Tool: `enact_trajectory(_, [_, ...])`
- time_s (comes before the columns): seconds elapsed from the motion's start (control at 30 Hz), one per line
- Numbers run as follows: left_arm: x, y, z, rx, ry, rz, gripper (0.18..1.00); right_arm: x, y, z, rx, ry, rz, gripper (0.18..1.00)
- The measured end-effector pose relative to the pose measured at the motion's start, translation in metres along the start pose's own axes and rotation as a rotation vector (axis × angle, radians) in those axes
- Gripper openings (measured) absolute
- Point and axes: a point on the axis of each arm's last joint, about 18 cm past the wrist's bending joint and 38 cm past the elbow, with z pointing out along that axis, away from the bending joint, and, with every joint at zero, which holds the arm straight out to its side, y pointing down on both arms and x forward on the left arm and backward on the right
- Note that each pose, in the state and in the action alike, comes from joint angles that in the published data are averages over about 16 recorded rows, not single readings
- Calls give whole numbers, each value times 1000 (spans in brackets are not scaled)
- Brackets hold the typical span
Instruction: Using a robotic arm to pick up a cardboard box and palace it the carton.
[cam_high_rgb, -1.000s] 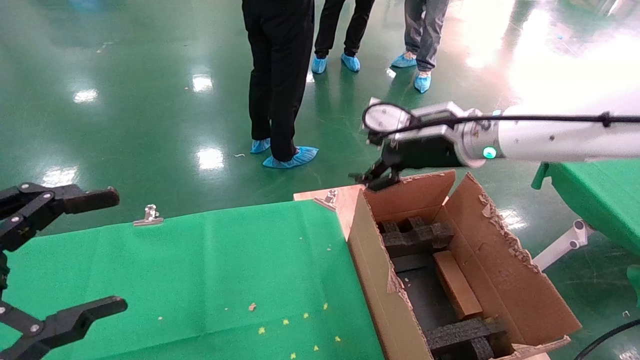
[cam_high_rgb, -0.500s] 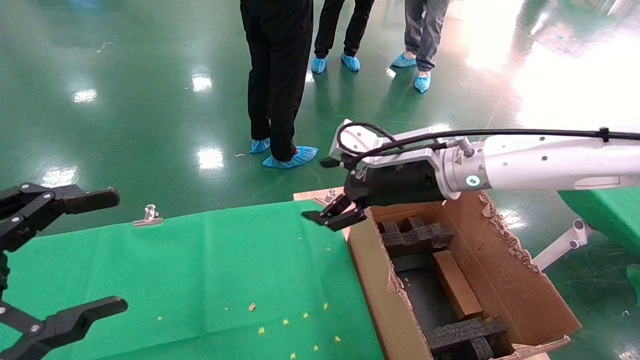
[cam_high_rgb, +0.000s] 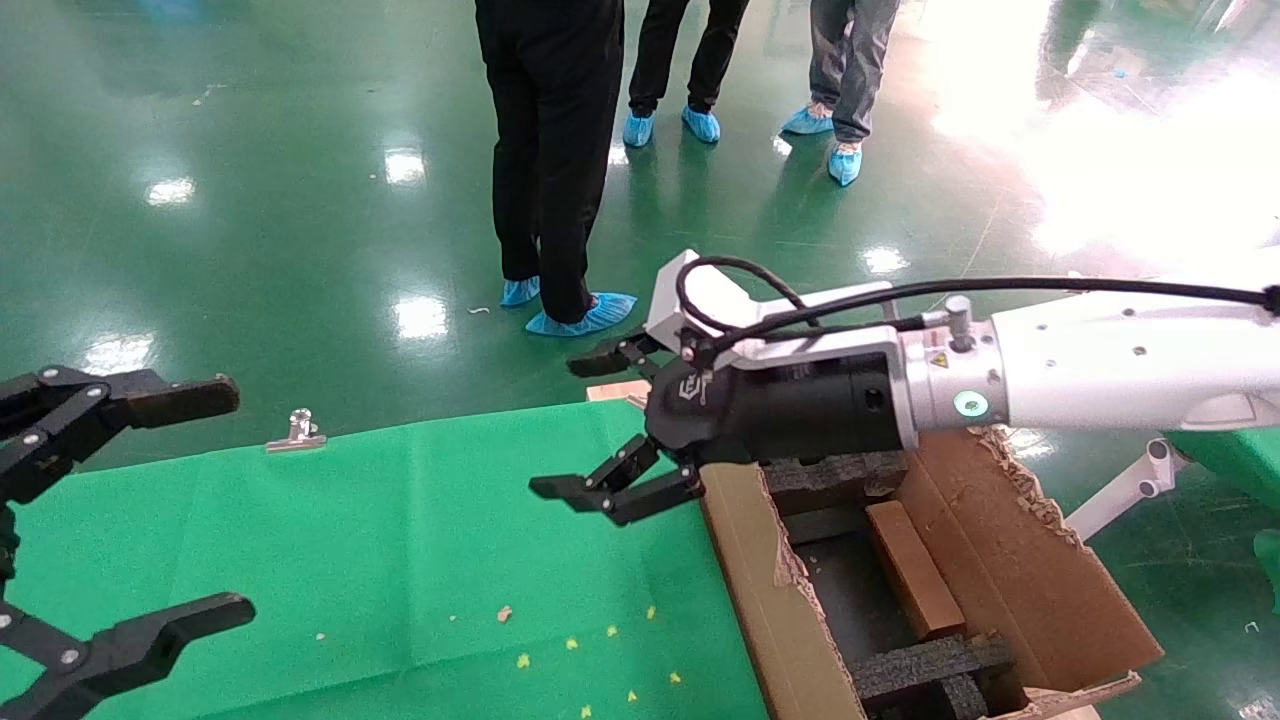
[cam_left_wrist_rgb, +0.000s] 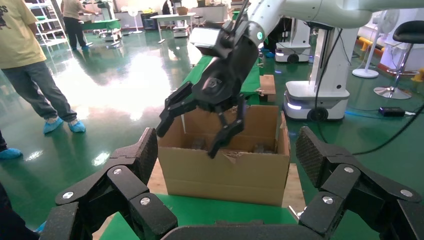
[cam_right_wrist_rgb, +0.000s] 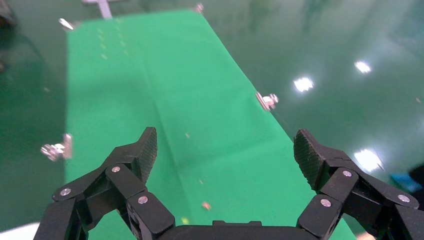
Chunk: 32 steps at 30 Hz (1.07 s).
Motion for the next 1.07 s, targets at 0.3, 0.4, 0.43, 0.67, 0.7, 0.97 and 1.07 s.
enact_trajectory(0.3, [0, 0, 0, 0, 0, 0, 1000, -26, -9, -20, 162, -88, -4, 1001])
enact_trajectory(0.4, [0, 0, 0, 0, 0, 0, 1000, -35, -11, -29, 214, -110, -13, 1001])
enact_trajectory(0.43, [0, 0, 0, 0, 0, 0, 1000, -37, -12, -32, 231, -117, -16, 1001])
enact_trajectory(0.67, [0, 0, 0, 0, 0, 0, 1000, -54, -15, -53, 331, -150, -47, 1001])
enact_trajectory(0.7, [0, 0, 0, 0, 0, 0, 1000, -56, -15, -55, 341, -153, -51, 1001])
enact_trajectory(0.97, [0, 0, 0, 0, 0, 0, 1000, -64, -16, -67, 387, -163, -70, 1001])
enact_trajectory(1.07, [0, 0, 0, 0, 0, 0, 1000, -65, -16, -69, 396, -165, -74, 1001])
